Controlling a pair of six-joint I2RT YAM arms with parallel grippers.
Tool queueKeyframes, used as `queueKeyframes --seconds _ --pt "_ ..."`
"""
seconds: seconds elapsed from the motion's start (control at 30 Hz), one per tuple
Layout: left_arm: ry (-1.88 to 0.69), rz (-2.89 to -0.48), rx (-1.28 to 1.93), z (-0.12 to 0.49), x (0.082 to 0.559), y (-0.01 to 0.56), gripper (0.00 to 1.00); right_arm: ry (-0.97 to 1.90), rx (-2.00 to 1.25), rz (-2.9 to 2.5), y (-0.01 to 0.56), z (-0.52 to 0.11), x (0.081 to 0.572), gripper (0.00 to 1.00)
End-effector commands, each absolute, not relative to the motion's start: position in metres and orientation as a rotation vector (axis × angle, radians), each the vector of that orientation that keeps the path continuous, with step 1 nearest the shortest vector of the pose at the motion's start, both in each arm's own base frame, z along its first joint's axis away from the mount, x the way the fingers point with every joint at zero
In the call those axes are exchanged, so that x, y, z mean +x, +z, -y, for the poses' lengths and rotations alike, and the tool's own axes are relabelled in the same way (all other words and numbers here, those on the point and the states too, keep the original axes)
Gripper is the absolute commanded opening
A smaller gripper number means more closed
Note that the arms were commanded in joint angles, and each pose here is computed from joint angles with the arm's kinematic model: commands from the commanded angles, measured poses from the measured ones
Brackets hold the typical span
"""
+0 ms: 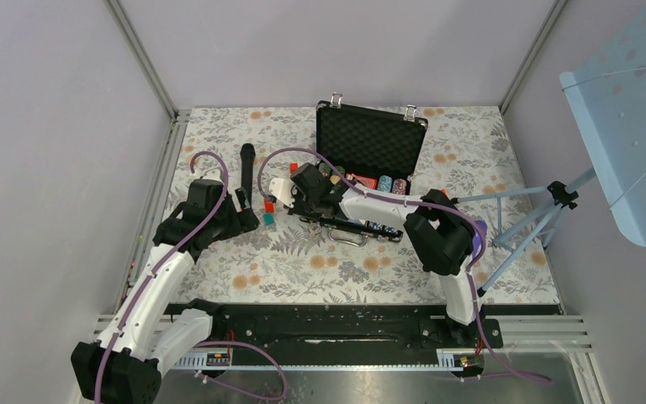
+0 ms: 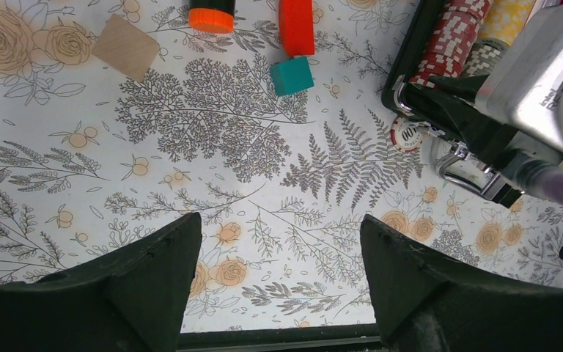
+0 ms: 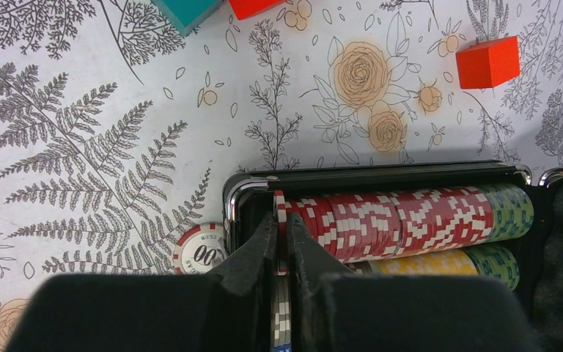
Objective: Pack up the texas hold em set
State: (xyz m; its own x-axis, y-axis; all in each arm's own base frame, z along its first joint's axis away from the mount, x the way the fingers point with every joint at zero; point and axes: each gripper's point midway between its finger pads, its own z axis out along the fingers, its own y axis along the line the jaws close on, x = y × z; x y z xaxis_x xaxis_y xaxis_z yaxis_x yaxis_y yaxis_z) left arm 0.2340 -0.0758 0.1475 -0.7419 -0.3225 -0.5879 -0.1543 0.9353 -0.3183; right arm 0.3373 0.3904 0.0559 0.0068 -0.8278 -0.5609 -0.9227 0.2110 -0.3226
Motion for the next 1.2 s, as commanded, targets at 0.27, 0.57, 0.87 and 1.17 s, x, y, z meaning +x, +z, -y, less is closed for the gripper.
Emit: queueKeyframes --seconds 0.27,0.57,0.87,1.17 --pt "-0.373 -2.391 -0.301 0.082 0.239 0.152 0.79 -0.079 -1.539 -1.802 0.082 -0.351 0.372 0.02" --pt "-0.374 -2.393 -0.299 0.082 0.239 0.151 0.79 -0.079 -1.538 -1.803 0.083 -0.349 0.372 0.15" --pt "-0.374 -2.396 -0.299 0.082 0.239 0.150 0.79 -0.017 -1.521 -1.793 0.092 -0.357 0.368 0.25" --pt "-0.374 -2.397 -0.299 0.082 0.239 0.150 0.79 0.066 -1.480 -1.769 0.113 -0.366 0.364 0.26"
